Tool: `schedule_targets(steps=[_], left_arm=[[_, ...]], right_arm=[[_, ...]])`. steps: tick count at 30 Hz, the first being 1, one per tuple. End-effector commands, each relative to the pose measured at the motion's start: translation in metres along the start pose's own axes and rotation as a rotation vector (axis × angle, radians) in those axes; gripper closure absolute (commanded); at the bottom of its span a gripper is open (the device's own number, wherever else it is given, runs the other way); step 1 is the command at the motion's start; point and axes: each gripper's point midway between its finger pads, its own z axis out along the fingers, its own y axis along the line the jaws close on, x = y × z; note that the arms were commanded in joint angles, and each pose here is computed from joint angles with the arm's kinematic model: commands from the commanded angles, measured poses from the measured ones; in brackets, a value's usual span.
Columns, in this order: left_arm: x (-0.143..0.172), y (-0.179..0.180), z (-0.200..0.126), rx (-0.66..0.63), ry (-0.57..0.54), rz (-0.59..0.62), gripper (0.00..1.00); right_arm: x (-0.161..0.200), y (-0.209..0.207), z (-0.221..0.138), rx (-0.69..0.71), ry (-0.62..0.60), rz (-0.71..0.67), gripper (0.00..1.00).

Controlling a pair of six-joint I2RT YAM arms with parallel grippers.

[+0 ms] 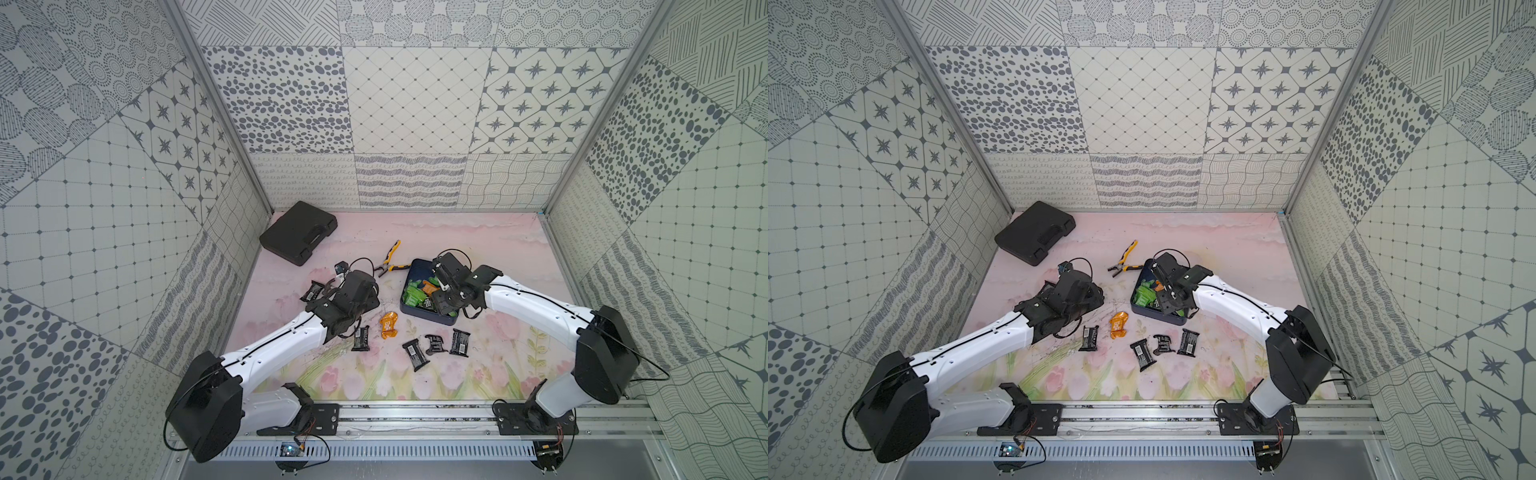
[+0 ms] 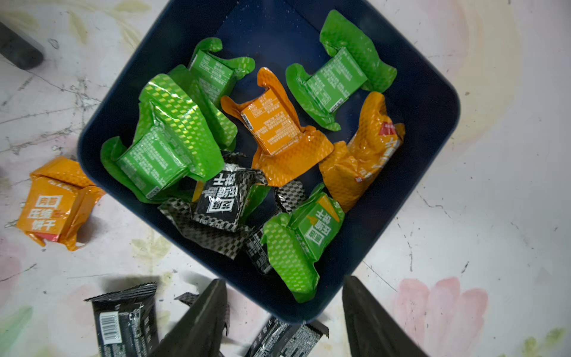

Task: Take the cookies out of the storage box
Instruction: Place the cookie at the center of the board, then pick up the cookie from the storage box.

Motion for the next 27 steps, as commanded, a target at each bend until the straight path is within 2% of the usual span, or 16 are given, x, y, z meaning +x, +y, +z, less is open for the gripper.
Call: schedule_targets(steps=[1,9,15,27], left_arm=[[-0.006,-0.001,-0.002,0.012,-0.026,-0.007,0.49],[-0.007,0.000,-0.001,0.010,-0.030,-0.019,0.49],[-0.007,0.000,0.000,0.009,-0.031,-0.019,0.50],[-0.009,0.000,0.000,0.006,-0.034,-0.019,0.50]], right_arm=[[-0.005,0.003,0.006,0.014,0.037,-0.090,0.37],[-0.004,0.005,0.031,0.061,0.119,-0.132,0.44],[0.003,-0.001,0.044,0.114,0.170,-0.135,0.54],[0.005,-0.007,0.044,0.151,0.177,-0.128,0.80]])
